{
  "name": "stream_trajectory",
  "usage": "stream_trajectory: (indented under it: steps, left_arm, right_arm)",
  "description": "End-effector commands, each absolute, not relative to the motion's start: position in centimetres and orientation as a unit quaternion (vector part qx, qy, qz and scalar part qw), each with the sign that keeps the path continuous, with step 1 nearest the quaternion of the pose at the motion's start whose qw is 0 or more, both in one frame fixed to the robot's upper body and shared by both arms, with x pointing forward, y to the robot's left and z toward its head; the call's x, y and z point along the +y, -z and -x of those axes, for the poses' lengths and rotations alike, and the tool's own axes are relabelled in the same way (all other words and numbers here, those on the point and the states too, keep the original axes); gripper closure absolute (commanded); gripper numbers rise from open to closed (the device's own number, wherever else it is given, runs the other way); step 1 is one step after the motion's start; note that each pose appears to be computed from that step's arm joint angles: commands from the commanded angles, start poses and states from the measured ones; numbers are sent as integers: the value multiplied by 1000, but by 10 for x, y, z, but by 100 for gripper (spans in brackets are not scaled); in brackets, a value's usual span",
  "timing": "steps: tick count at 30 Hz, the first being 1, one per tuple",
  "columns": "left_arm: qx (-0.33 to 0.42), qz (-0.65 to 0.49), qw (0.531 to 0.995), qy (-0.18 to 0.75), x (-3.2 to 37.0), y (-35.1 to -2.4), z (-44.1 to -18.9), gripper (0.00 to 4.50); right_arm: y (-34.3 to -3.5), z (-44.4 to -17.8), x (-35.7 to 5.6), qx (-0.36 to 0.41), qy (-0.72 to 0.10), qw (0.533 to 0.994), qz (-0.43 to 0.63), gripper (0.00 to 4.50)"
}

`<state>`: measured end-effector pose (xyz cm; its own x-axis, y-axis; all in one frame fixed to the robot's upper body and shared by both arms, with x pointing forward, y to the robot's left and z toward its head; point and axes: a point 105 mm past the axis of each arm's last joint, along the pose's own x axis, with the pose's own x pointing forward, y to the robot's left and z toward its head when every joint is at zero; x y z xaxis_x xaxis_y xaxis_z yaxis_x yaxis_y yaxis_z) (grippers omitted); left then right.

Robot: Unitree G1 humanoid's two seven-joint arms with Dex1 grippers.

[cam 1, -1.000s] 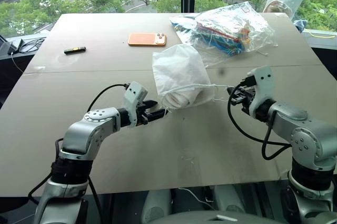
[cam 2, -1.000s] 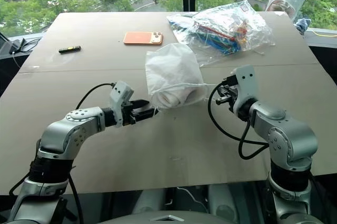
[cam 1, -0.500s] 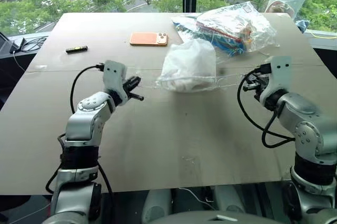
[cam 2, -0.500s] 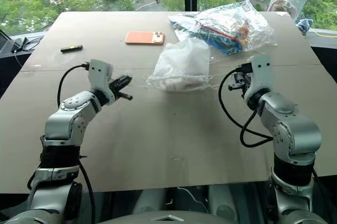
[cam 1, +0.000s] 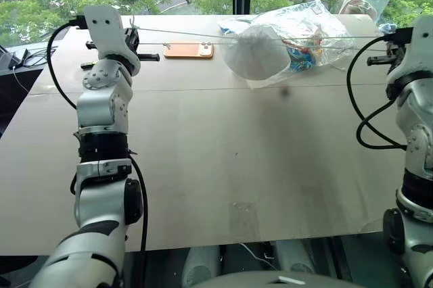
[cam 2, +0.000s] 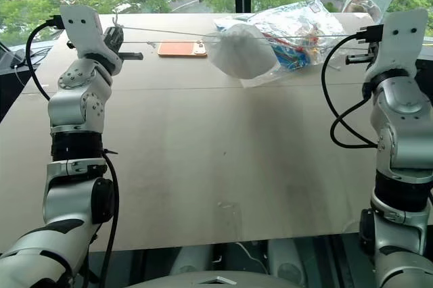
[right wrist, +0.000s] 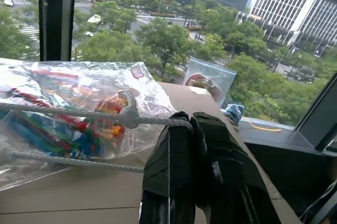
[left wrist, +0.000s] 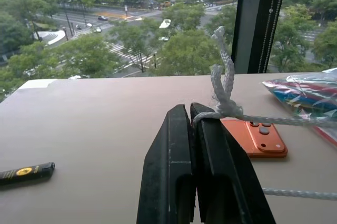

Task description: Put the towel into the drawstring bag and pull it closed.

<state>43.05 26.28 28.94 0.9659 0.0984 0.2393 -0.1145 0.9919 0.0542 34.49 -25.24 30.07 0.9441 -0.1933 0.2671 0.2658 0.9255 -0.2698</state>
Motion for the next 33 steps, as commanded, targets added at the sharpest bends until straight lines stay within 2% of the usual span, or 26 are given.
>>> stream_trajectory:
  steps: [1,2,5,7,10,11,13,14,16,17,19,20,21,22,24,26,27,29,33]
  left_arm:
    - [-189,-12,973,-128,307,-339,-412,440]
    - [-199,-9,972,-121,303,-346,-413,440]
    - [-257,-28,963,-71,279,-393,-414,440]
    - [-280,-43,957,-61,275,-413,-413,440]
    - [-252,-79,963,61,227,-400,-424,440]
    - [-258,-78,961,67,224,-400,-425,440]
    - [-269,-42,962,-11,259,-410,-425,440]
    - [-267,-39,962,-25,268,-410,-426,440]
    - [-225,-89,968,67,231,-384,-435,440]
    - [-223,-107,965,90,221,-373,-436,440]
    - [-211,-91,972,57,235,-363,-441,440]
    - [-203,-66,977,-2,262,-363,-442,440]
    - [-198,-49,979,-22,273,-360,-441,440]
    - [-191,-53,980,-7,270,-356,-442,440]
    - [-190,-101,974,72,237,-345,-440,440]
    - [-185,-84,977,59,239,-340,-442,440]
    - [-182,-93,978,49,243,-333,-443,440]
    - [-137,-86,986,37,254,-300,-445,440]
    - [-72,-85,994,-10,289,-251,-439,440]
  right_arm:
    - [-346,-318,-295,-179,202,948,167,450]
    - [-349,-319,-289,-183,184,950,175,450]
    - [-388,-316,-273,-240,144,940,197,450]
    - [-407,-312,-267,-265,123,932,216,450]
    - [-398,-318,-230,-254,7,941,223,450]
    - [-399,-317,-233,-258,12,938,230,450]
    - [-407,-314,-255,-264,50,938,219,450]
    - [-403,-316,-253,-254,32,943,212,450]
    - [-375,-321,-220,-222,-54,946,232,450]
    - [-369,-323,-221,-216,-45,945,243,450]
    - [-376,-325,-252,-220,30,948,229,450]
    - [-382,-323,-278,-219,84,947,221,450]
    - [-386,-319,-288,-220,100,946,218,450]
    - [-385,-319,-286,-219,87,948,216,450]
    - [-368,-323,-266,-199,32,949,240,450]
    - [-356,-326,-279,-183,56,953,235,450]
    - [-347,-327,-286,-166,66,954,239,450]
    - [-317,-328,-295,-113,68,959,252,450]
    - [-263,-314,-326,-18,111,958,265,450]
